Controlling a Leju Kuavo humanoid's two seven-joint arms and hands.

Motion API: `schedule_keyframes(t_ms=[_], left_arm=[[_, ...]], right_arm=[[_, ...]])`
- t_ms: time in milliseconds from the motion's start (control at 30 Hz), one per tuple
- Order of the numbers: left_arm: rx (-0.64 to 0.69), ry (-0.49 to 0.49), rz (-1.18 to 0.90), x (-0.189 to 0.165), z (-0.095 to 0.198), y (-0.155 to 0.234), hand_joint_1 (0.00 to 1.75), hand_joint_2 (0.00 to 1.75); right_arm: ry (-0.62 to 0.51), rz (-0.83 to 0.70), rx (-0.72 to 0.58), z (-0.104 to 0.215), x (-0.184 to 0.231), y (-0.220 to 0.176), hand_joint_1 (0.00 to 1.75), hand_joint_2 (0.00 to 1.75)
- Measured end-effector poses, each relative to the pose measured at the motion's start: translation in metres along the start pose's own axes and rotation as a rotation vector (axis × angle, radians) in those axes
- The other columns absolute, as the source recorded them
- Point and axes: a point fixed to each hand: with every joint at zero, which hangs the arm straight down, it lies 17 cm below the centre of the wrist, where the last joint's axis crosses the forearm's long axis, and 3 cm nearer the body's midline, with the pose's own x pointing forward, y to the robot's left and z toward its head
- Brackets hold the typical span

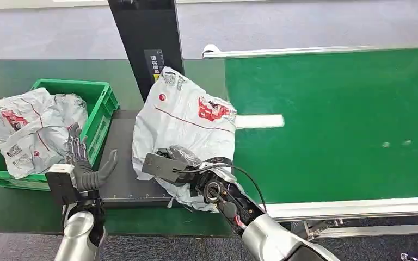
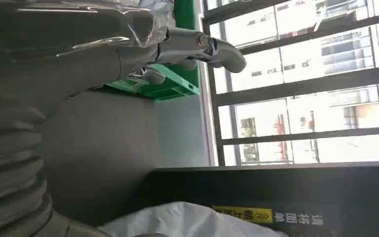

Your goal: Moved the parcel from conveyor to table for the left to box.

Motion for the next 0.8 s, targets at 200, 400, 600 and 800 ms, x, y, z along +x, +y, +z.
schedule_keyframes(t_ms=[200, 400, 600, 800], left_arm=[[-0.011, 0.019, -0.027, -0.007, 0.005, 0.000, 0.00, 1.75], [-0.061, 0.030, -0.081, -0.010, 0.016, -0.007, 0.00, 1.75], [-0.219, 0.017, -0.132, -0.002, 0.027, -0.046, 0.00, 1.75], [-0.454, 0.014, -0.192, 0.009, 0.053, -0.109, 0.00, 1.75]], right_arm=[[-0.032, -0.012, -0.082, 0.005, -0.008, -0.011, 0.00, 1.75], [-0.153, -0.071, -0.286, 0.017, 0.017, -0.070, 0.00, 1.75], [-0.275, -0.113, -0.522, 0.054, 0.043, -0.152, 0.00, 1.75], [-0.317, -0.131, -0.740, 0.106, 0.038, -0.211, 0.00, 1.75]])
